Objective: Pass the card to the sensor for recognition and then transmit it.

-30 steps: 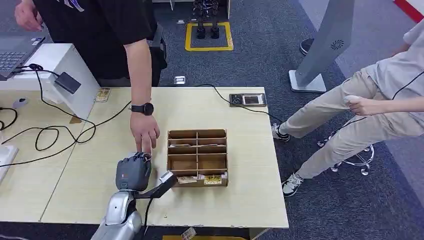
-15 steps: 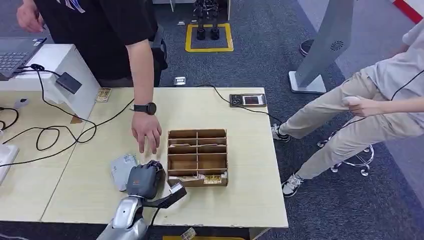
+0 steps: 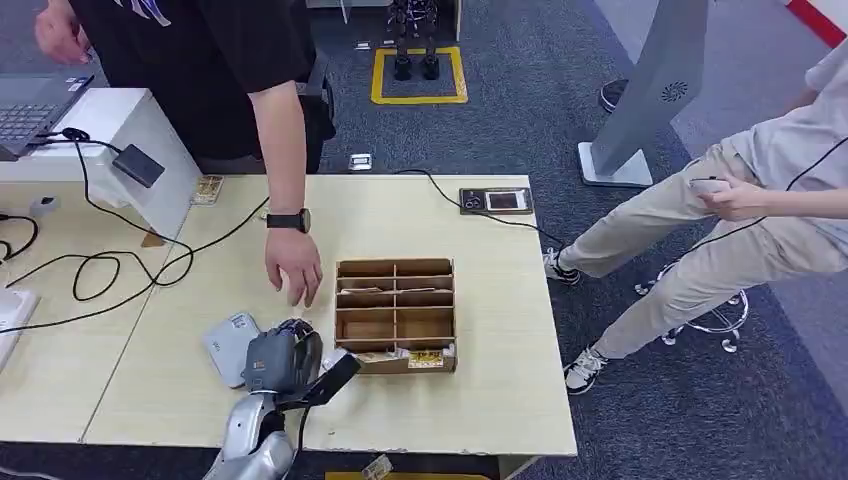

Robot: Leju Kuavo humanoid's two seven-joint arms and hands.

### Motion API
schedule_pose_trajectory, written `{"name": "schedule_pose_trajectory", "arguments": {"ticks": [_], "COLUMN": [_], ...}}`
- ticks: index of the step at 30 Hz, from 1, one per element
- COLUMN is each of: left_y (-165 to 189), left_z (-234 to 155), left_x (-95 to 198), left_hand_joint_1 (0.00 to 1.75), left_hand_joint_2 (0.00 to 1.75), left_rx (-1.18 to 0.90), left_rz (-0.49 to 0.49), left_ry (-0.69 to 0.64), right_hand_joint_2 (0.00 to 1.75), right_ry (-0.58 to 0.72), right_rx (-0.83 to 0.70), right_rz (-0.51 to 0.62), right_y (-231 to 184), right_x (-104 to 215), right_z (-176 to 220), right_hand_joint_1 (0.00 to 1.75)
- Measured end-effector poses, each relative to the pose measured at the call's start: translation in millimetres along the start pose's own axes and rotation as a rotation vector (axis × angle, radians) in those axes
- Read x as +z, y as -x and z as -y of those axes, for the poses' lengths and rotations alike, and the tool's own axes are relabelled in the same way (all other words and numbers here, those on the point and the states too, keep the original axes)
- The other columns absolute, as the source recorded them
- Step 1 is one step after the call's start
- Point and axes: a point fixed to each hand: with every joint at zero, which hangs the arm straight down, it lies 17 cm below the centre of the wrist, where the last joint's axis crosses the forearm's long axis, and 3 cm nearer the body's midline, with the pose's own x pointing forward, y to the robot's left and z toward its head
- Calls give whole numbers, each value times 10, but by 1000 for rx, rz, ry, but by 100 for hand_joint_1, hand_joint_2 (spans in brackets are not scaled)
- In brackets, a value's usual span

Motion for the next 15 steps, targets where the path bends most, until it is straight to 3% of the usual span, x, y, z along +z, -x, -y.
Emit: {"name": "schedule_pose_trajectory", "arguments": {"ticks": [15], "left_y": [-278], "left_z": [-595], "left_x": [-226], "left_hand_joint_1": [175], "left_hand_joint_2": [175], "left_rx": [475], "left_rz": [-64], "left_ry": [-176], "right_hand_joint_2": [175], "right_ry": [9], "right_rx": [-21], "right_rz": [-24], "right_y": [55], "right_x": [9], "right_z": [-19], "right_hand_joint_1": [0]}}
